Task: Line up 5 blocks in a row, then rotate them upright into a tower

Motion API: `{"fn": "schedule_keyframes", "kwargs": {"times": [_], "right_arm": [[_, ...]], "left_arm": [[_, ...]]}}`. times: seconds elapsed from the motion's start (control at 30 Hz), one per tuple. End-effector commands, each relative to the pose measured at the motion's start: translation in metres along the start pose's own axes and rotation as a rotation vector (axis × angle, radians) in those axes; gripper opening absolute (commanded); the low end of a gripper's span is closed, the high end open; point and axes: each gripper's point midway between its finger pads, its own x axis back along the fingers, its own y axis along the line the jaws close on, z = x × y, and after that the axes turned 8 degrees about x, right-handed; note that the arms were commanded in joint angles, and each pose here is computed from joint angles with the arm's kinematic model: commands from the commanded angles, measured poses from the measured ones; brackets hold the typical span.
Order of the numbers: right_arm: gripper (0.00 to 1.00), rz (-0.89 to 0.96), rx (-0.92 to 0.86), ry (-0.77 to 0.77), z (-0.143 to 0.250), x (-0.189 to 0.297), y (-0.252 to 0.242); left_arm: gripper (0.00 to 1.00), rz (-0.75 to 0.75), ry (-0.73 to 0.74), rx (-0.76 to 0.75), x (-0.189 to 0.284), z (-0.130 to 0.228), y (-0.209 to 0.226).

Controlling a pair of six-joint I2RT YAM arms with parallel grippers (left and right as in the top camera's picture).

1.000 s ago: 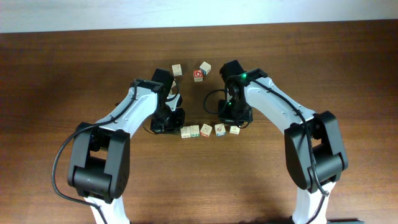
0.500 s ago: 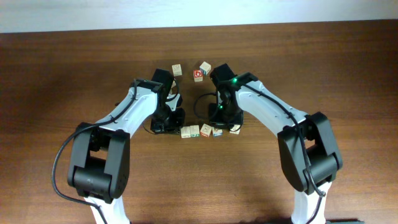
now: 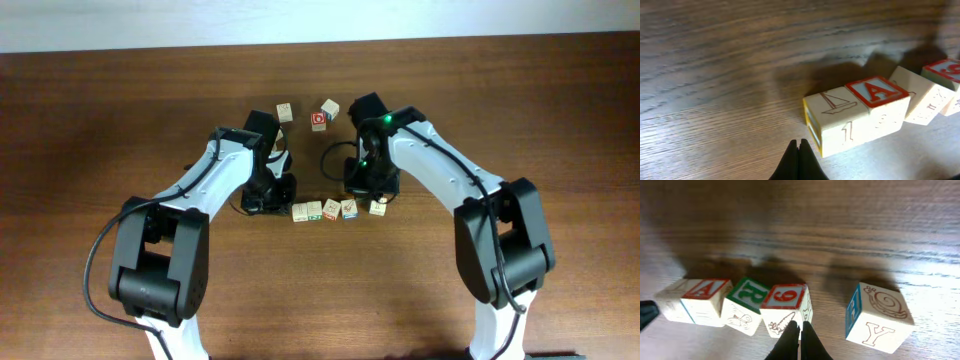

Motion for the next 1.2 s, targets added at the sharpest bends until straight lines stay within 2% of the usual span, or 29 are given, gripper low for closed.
{"fn": "schedule_keyframes", "kwargs": {"times": [0.0, 0.33, 0.5, 0.63, 0.7, 0.77, 0.8, 0.87, 0.93, 1.07, 1.17], "right_arm": [[0.06, 0.041, -0.014, 0.024, 0.008, -0.018, -0.009], [0.05, 0.072, -0.057, 0.003, 0.005, -0.019, -0.015], [0.05, -0.009, 0.054, -0.020, 0.002, -0.024, 0.017], [0.05, -0.019, 0.060, -0.030, -0.001, -0.022, 0.021], [0.05, -0.022, 0.061, -0.044, -0.010, -0.007, 0.020], [0.06, -0.029, 0.073, -0.076, -0.026, 0.034, 0.022], [0.11, -0.031, 0.066, -0.086, -0.031, 0.050, 0.022], [0.16, -0.018, 0.027, -0.069, -0.030, 0.072, 0.008], [0.19, 0.087, -0.043, 0.003, -0.015, 0.068, -0.031], [0.18, 0.132, -0.053, 0.075, 0.007, 0.021, -0.058], [0.14, 0.138, -0.041, 0.085, 0.011, 0.009, -0.069]], "left_arm": [[0.00, -0.031, -0.022, -0.014, 0.002, -0.005, 0.003], [0.00, -0.031, -0.021, -0.021, 0.002, -0.005, 0.003], [0.00, -0.031, -0.010, -0.060, -0.003, 0.002, -0.011], [0.00, -0.033, -0.007, -0.081, -0.005, 0.005, -0.017], [0.00, -0.032, -0.008, -0.078, -0.005, 0.004, -0.016], [0.00, -0.029, -0.018, -0.061, 0.007, -0.003, -0.014], [0.00, -0.026, -0.036, -0.060, 0.023, -0.012, -0.014], [0.00, -0.011, -0.091, -0.080, 0.056, -0.031, -0.019], [0.05, 0.002, -0.137, -0.063, 0.074, -0.046, -0.015], [0.09, -0.052, -0.177, 0.004, 0.085, -0.060, 0.018], [0.09, -0.053, -0.177, 0.006, 0.085, -0.060, 0.019]]}}
